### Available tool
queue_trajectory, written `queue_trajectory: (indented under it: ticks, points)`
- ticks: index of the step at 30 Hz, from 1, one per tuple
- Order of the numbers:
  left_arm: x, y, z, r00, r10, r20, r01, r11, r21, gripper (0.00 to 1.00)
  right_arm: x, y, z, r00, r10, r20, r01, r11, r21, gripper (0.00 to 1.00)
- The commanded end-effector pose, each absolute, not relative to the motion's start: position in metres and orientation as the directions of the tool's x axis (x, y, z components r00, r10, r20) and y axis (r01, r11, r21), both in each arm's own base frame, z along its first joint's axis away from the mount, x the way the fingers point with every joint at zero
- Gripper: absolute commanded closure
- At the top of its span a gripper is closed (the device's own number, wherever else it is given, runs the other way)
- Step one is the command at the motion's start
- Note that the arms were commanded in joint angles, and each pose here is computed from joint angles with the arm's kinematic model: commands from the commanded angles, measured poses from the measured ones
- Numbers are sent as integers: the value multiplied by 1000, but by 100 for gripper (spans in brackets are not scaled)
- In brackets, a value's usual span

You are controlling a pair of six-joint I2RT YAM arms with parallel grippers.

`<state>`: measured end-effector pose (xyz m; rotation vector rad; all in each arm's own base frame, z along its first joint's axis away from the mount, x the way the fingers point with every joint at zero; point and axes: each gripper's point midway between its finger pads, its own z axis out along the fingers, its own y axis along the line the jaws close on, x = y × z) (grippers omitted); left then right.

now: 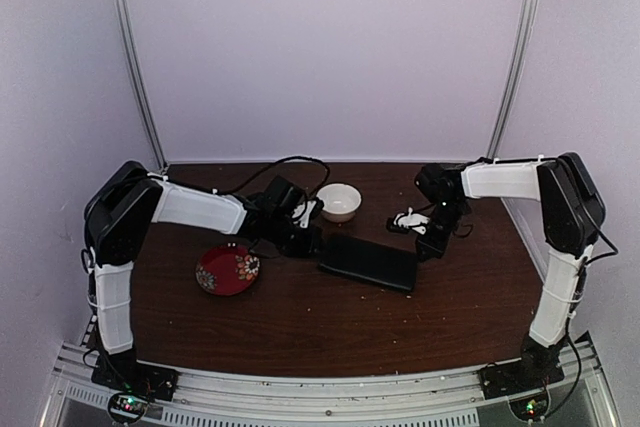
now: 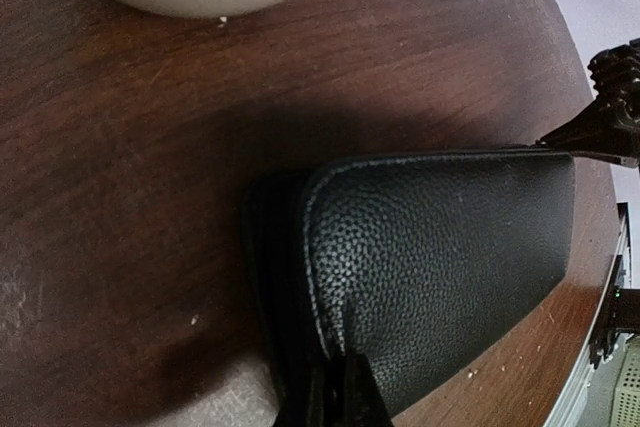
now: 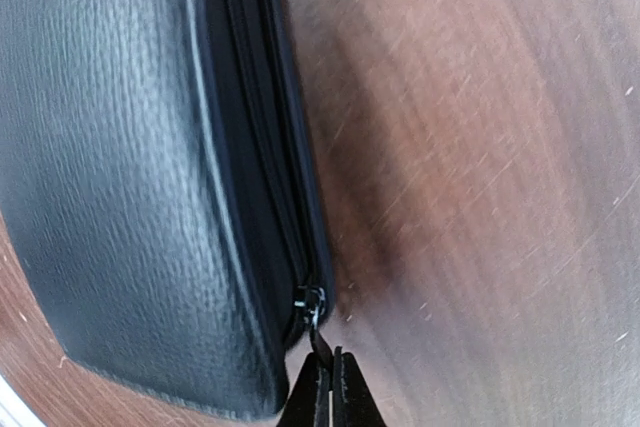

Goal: Sort the hair-cutting tools

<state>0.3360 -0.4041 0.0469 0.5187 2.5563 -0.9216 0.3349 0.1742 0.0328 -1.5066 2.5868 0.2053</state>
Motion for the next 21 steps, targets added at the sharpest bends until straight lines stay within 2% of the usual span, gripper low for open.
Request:
queue_trajectory:
  ticks: [1,6,9,17,21]
  points:
    - [328,-373,29,-899,146,-413,352,801,-484,100,329,158,39,-483,-859,-169,-870,492,-15,100]
    - [322,-349,29,-918,51,-394,246,852,-462,100,314,153,36,-505,-847,-163,-859,513,-4,100]
    - [312,-344,34,-927,-52,-371,166,831,-530,100,291,166,37,-512,-836,-200,-858,510,62,100]
    - [289,-362,42,-926,-118,-358,118,811,-573,100,243,217,32,-386,-901,-198,-922,367,124,100]
    - [281,-358,42,-926,-119,-359,116,814,-569,100,242,219,36,-373,-909,-185,-927,357,115,100]
